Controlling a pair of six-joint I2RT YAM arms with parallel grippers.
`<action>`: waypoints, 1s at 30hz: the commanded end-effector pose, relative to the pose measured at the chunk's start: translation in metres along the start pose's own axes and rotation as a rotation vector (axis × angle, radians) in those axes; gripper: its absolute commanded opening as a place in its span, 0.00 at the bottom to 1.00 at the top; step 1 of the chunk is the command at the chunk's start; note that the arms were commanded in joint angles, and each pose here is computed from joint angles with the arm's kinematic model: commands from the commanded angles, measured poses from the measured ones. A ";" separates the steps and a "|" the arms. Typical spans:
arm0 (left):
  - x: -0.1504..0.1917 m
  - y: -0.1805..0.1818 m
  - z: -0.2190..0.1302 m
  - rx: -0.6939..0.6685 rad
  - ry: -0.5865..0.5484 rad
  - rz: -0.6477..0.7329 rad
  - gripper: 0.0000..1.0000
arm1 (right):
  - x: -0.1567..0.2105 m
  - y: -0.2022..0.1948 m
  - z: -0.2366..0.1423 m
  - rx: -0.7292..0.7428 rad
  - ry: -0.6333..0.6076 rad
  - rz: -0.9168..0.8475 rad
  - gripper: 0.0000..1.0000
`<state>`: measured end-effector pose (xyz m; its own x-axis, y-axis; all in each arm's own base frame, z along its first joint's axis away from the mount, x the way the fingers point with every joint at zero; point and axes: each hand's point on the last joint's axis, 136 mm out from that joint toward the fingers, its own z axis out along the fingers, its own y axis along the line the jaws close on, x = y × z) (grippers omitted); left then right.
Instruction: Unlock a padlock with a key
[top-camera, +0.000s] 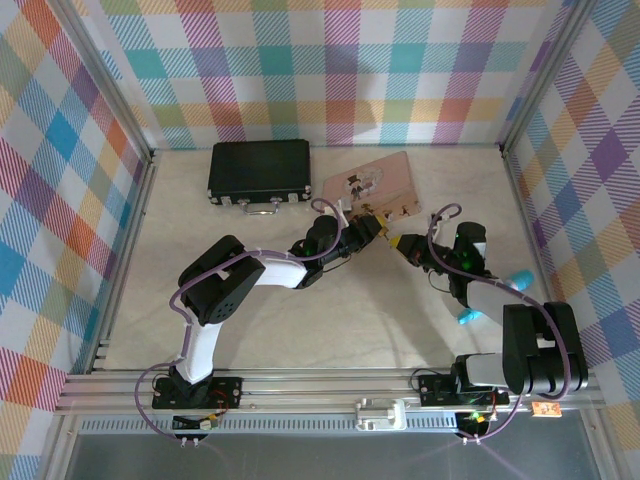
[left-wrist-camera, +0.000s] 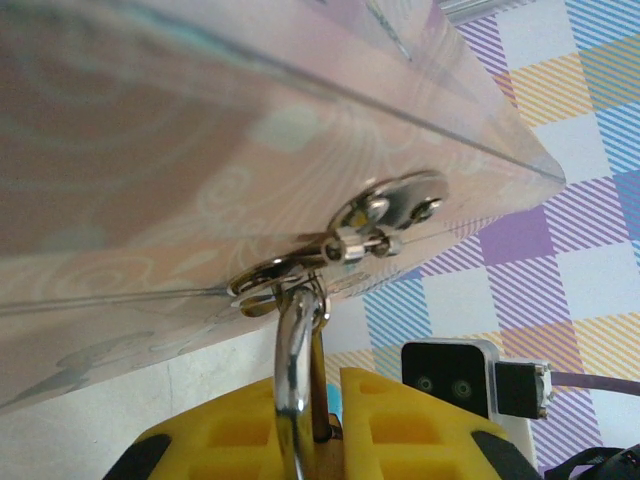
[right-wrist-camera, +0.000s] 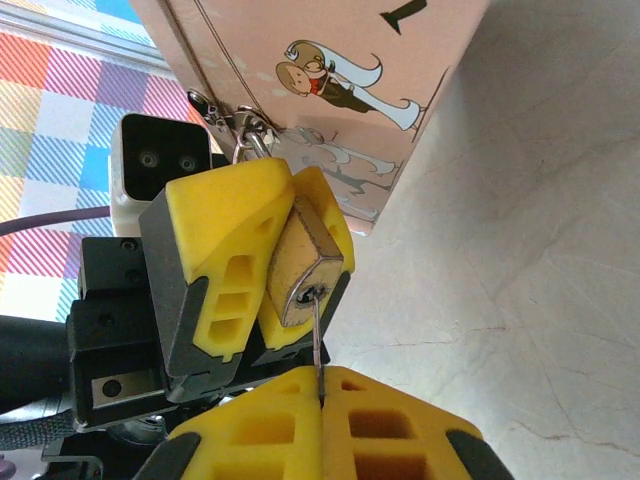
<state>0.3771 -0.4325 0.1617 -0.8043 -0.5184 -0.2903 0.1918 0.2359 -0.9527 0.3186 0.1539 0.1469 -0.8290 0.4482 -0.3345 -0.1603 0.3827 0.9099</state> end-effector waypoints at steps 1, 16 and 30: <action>0.002 -0.025 -0.002 0.103 -0.003 0.001 0.00 | -0.018 0.020 0.003 -0.055 -0.039 -0.082 0.00; 0.020 -0.047 -0.004 0.186 0.093 -0.045 0.00 | -0.021 0.014 0.012 -0.059 0.014 -0.119 0.00; 0.024 -0.045 -0.004 0.171 0.124 -0.057 0.00 | -0.045 0.011 0.024 -0.079 0.005 -0.062 0.00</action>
<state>0.3819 -0.4221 0.1601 -0.8021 -0.5548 -0.2209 0.1397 0.1854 -0.9727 0.3393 0.1569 0.1389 -0.8634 0.3944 -0.3146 -0.1741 0.3522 0.9196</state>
